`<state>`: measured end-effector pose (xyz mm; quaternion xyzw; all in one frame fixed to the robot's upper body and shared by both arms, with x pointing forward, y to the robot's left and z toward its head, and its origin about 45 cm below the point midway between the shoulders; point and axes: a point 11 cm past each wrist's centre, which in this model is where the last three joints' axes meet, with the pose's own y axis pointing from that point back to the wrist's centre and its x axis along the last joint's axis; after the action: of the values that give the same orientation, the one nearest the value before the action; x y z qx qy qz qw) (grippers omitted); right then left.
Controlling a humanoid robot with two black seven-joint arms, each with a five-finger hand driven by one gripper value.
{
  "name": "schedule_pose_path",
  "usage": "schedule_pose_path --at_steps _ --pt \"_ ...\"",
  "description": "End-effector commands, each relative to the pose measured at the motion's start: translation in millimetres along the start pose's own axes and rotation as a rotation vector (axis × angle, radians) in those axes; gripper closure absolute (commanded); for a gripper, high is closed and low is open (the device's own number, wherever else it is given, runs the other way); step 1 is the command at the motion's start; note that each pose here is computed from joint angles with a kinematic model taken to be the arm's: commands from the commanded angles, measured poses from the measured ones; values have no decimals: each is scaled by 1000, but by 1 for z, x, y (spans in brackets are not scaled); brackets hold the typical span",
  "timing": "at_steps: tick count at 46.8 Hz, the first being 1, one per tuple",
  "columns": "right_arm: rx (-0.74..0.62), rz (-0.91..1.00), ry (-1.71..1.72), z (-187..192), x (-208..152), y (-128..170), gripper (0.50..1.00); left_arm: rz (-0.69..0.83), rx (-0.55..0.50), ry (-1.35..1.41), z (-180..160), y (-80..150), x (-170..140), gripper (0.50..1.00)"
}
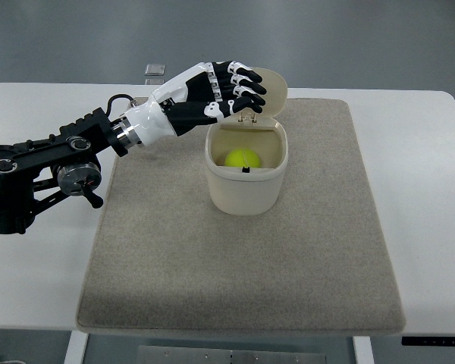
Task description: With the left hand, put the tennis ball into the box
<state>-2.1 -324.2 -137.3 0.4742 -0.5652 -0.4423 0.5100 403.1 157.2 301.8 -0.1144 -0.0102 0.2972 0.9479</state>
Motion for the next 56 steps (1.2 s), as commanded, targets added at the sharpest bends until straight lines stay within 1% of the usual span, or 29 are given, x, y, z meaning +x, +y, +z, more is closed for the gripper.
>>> schedule_pose_path --at_steps 1,15,19,23,40,56 --pt "0 0 0 0 0 0 599 20 -18 -7 5 -1 3 894" --pt "0 0 0 0 0 0 599 134 -114 16 30 -2 20 892" --pt "0 0 0 0 0 0 599 216 -157 37 40 0 34 887" --pt "0 0 0 0 0 0 597 293 -184 79 41 6 49 883" --pt "0 0 0 0 0 0 599 453 -191 81 34 20 89 883" --pt "0 0 0 0 0 0 597 689 -174 103 -8 31 132 870"
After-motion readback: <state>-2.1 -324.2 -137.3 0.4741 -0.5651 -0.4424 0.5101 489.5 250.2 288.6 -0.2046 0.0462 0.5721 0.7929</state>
